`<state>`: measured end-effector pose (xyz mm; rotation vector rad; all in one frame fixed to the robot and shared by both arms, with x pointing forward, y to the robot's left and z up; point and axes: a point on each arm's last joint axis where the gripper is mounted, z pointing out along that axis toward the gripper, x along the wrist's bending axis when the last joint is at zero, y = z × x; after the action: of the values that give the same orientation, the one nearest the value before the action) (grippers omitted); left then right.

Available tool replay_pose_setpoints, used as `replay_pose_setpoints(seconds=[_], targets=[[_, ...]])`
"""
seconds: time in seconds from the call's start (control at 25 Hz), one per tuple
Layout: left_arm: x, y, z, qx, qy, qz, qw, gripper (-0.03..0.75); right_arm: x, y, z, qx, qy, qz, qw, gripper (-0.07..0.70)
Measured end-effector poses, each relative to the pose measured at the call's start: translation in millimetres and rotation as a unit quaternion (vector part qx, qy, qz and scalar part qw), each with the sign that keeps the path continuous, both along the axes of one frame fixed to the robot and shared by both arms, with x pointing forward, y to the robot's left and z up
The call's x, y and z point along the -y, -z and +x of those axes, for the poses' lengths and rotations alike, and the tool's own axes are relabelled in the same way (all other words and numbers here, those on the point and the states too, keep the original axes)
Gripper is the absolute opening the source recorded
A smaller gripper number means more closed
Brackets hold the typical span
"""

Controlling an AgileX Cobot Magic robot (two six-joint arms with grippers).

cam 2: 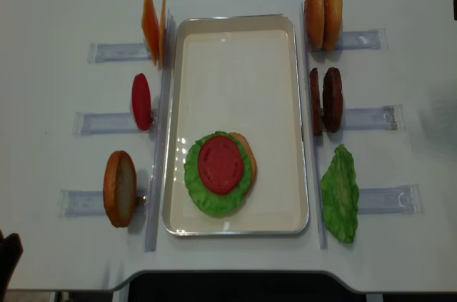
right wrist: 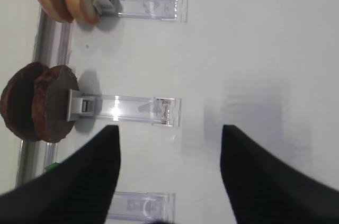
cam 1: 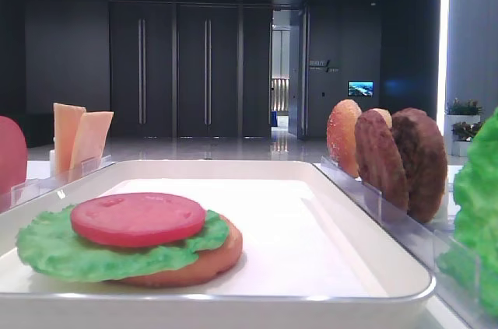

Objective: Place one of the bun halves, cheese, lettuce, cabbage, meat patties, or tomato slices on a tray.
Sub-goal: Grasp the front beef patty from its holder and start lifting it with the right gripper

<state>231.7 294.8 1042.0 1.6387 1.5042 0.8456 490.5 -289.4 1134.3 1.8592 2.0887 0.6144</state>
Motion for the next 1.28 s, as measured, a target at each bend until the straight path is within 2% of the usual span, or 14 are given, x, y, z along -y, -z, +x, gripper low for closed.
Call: replay_pose_setpoints(seconds=[0.44, 0.76, 0.88, 1.12, 1.28], targets=[[0, 0.0, 0, 0.0, 0.0, 0.0, 1.0, 0.085, 0, -4.2, 28, -0.021, -0.007, -0.001, 0.9998, 0.4], [0, 0.0, 0, 0.0, 0.0, 0.0, 1.0, 0.006, -3, -2.9, 25, -0.046, 0.027, 0.017, 0.9984, 0.4], [0, 0.0, 0, 0.0, 0.0, 0.0, 1.0, 0.0, -18, -2.9, 23, -0.05, 0.022, 0.026, 0.9982, 0.4], [0, 0.0, 0, 0.0, 0.0, 0.0, 1.0, -0.001, -58, -2.7, 21, -0.044, -0.009, 0.042, 0.9981, 0.4], [0, 0.0, 0, 0.0, 0.0, 0.0, 1.0, -0.001, -77, 8.2, 25, -0.063, -0.022, 0.043, 0.9969, 0.4]])
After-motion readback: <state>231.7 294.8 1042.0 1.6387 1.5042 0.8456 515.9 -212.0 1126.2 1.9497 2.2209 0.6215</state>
